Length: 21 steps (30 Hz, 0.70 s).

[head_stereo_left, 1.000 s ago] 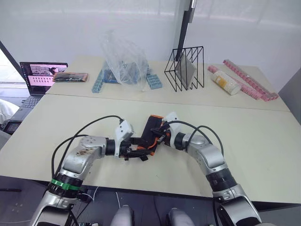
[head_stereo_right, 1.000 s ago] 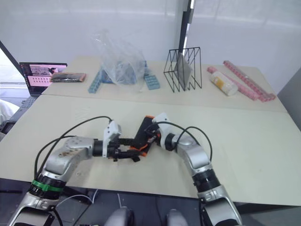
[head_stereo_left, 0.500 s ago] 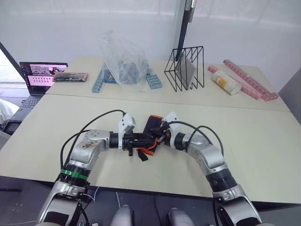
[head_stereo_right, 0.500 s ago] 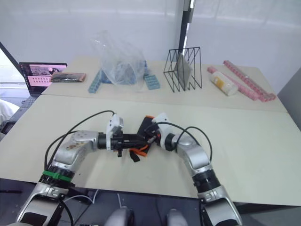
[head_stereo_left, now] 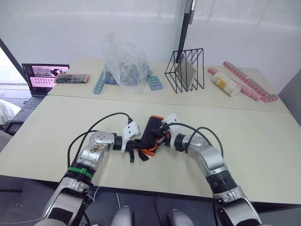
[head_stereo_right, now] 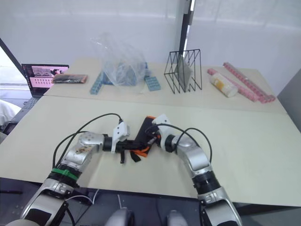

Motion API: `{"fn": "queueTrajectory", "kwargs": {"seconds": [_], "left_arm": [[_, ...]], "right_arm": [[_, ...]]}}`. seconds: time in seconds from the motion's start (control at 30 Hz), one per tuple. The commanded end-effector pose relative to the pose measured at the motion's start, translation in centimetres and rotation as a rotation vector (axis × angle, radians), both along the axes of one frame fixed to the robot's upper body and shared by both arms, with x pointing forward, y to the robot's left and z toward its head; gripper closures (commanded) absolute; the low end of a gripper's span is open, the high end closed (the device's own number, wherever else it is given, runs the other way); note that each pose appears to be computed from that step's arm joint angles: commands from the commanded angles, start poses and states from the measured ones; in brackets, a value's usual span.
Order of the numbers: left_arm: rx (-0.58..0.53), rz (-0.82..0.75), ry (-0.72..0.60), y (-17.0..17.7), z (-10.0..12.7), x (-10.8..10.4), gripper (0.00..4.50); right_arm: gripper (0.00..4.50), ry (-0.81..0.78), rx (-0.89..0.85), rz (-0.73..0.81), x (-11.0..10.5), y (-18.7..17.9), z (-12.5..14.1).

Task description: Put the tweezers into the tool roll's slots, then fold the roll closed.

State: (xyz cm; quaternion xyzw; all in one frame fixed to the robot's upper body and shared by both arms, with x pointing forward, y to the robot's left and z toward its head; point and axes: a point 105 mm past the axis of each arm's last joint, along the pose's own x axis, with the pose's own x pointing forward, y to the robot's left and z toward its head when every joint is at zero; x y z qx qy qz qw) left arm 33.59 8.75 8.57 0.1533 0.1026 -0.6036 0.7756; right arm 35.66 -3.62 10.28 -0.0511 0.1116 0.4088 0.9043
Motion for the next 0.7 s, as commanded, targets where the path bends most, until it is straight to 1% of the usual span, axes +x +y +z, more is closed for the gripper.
{"fn": "queueTrajectory", "kwargs": {"seconds": [0.03,0.27,0.4,0.53,0.7], "left_arm": [[0.074,0.018,0.061,0.5,-2.4,-0.5,4.47],[0.082,0.019,0.062,0.7,-2.4,-0.5,4.47],[0.086,0.017,0.066,0.9,-2.4,-0.5,4.47],[0.099,0.008,0.079,1.3,-2.7,-0.9,4.47],[0.103,0.005,0.088,1.6,-2.8,-1.3,4.47]], "right_arm": [[4.50,0.073,-0.041,0.000,-0.9,-0.4,-2.3],[4.50,0.093,-0.047,-0.014,-0.9,-0.4,-2.6],[4.50,0.143,-0.086,-0.054,-0.7,-0.9,-3.9],[4.50,0.186,-0.099,-0.108,0.3,-1.7,-5.0],[4.50,0.210,-0.104,-0.148,1.5,-2.5,-5.7]]}}
